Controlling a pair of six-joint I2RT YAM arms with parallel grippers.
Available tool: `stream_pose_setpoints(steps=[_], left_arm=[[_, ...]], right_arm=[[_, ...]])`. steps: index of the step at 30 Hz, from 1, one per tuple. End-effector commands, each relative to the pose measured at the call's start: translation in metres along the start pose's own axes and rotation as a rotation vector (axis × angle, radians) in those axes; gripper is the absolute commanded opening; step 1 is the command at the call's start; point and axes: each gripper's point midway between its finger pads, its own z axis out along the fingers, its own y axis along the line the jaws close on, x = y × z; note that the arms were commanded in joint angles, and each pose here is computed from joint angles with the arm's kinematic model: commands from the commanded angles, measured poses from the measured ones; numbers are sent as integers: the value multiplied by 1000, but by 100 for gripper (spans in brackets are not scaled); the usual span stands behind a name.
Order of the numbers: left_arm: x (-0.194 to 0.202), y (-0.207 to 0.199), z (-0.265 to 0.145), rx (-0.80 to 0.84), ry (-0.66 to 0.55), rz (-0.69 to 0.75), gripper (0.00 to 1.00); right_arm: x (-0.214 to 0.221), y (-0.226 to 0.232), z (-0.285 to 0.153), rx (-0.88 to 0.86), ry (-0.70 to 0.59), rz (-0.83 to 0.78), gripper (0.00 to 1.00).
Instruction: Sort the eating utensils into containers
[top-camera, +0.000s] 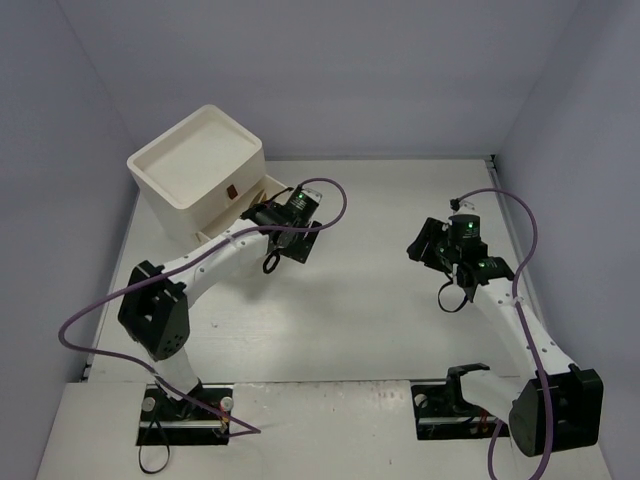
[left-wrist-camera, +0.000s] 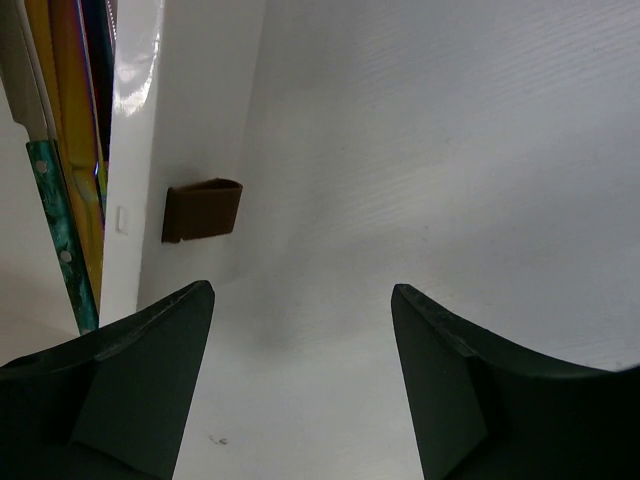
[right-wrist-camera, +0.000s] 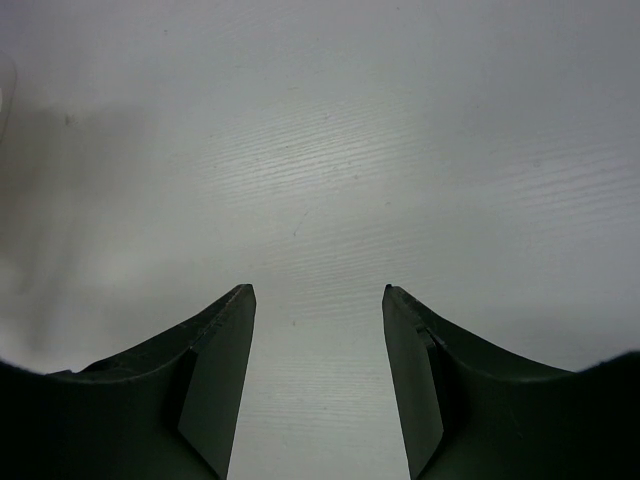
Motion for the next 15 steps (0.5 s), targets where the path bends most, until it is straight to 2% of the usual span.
stream_pose_setpoints(steps=[1,8,15], left_arm=[[-25,20,9,-36,-41,-5,69],[-22,57,20,-155,-14,-26,69],[-30,87,10,-292,-38,8,69]], right_arm=[[-10,9,-5,-48,-38,-16,51],[-6,5,-2,-35,-27,-23,51],[-4,3,0,-27,-20,-25,51]])
